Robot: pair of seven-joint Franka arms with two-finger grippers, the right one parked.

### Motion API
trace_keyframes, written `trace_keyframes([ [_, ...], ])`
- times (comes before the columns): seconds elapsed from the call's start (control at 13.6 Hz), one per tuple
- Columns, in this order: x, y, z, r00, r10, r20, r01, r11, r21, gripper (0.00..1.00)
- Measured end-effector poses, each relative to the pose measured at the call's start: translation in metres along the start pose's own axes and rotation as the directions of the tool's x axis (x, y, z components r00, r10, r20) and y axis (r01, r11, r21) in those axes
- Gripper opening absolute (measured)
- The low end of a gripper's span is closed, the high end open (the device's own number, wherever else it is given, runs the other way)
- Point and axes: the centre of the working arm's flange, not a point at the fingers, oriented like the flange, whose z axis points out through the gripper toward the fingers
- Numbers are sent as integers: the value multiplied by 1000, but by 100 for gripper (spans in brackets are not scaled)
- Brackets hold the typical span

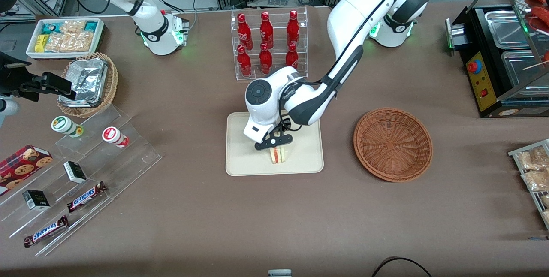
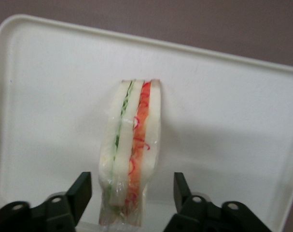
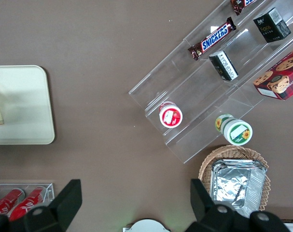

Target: Place sandwich from basket to tray

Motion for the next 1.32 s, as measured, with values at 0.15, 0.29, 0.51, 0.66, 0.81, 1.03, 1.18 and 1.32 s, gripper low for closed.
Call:
trace_keyframes([
  [0.15,26,-9,-30,1000,-24,-3,24,999,-48,100],
  [0.29,43,-21,-55,1000,4,-13,-5,998,-64,100],
  [0.51,53,-33,-83,1000,2,-27,-3,998,-58,100],
  [0.66,68,-55,-101,1000,-9,-22,9,1000,-24,100],
  [0.81,87,-90,-117,999,31,-20,-31,999,10,100],
  [1.03,118,-162,-126,993,119,-1,-118,991,61,100],
  [1.18,137,-212,-130,984,176,20,-177,980,86,100],
  [1.32,151,-256,-139,970,240,37,-243,966,92,100],
])
